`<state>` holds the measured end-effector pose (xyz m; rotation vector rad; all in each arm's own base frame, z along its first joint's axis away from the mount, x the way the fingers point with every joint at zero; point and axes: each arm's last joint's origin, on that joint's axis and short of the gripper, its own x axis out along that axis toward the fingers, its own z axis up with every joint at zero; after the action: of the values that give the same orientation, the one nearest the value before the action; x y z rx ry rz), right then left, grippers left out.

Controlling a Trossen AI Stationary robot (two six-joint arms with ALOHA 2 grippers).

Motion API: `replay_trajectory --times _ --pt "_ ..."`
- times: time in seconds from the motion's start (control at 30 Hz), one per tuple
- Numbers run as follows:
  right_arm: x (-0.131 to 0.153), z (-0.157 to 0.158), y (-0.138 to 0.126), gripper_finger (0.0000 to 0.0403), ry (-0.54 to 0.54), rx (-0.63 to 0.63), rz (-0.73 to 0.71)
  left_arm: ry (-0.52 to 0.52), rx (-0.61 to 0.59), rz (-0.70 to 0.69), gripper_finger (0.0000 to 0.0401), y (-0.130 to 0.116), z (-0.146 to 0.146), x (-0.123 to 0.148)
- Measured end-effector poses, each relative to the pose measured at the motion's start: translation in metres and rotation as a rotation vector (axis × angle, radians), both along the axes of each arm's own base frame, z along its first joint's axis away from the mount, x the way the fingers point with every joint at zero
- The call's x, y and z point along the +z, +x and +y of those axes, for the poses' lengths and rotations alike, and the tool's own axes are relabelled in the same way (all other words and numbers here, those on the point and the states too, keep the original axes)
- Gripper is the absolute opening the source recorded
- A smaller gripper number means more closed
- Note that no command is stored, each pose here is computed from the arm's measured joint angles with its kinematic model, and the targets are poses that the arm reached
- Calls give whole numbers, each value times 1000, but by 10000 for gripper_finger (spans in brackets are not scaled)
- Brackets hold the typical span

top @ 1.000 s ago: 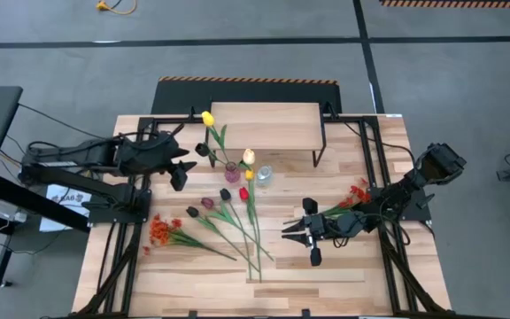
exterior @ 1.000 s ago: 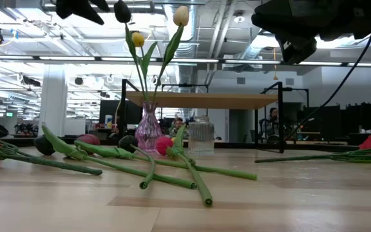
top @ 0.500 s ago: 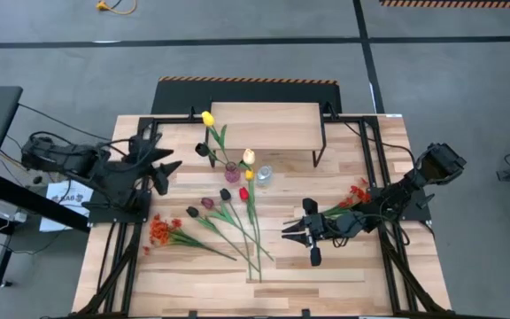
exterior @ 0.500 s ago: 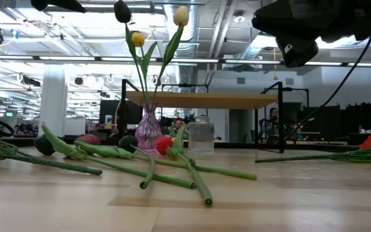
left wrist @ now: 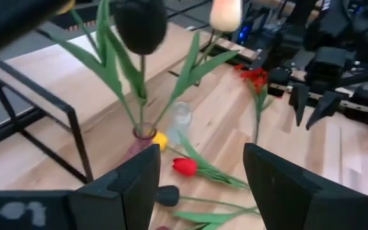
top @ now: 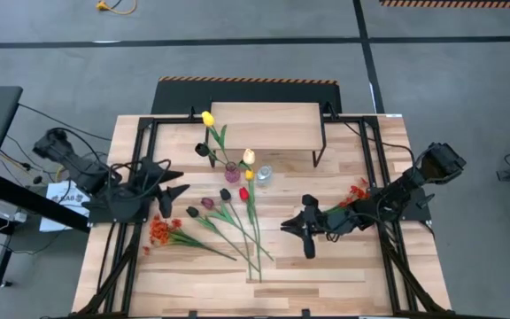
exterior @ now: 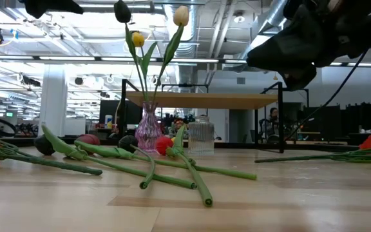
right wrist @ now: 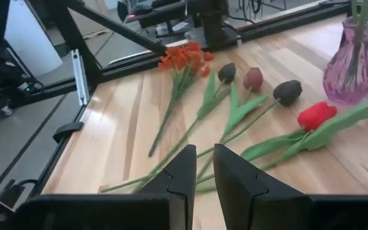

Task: Pick and place flowers into a vace then onto a shelf
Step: Put the red tulip into the violet vase

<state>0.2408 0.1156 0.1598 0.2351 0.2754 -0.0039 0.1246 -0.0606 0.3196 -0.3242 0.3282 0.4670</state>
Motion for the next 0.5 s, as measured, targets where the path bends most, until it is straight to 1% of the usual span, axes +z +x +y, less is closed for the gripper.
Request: replay_trajectory --times 0.13,0.27,0.37,0.5 --pt "0 1 0 48 22 -4 -1 19 -17 -23 213 1 -9 0" --pt "-1 0 2 48 57 -84 15 16 -44 -37 213 5 -18 -1" --pt "-3 5 13 48 47 -119 63 23 -61 -43 213 9 -24 -1" --pt "-1 18 43 48 11 -126 129 48 -89 -36 213 13 -28 -2"
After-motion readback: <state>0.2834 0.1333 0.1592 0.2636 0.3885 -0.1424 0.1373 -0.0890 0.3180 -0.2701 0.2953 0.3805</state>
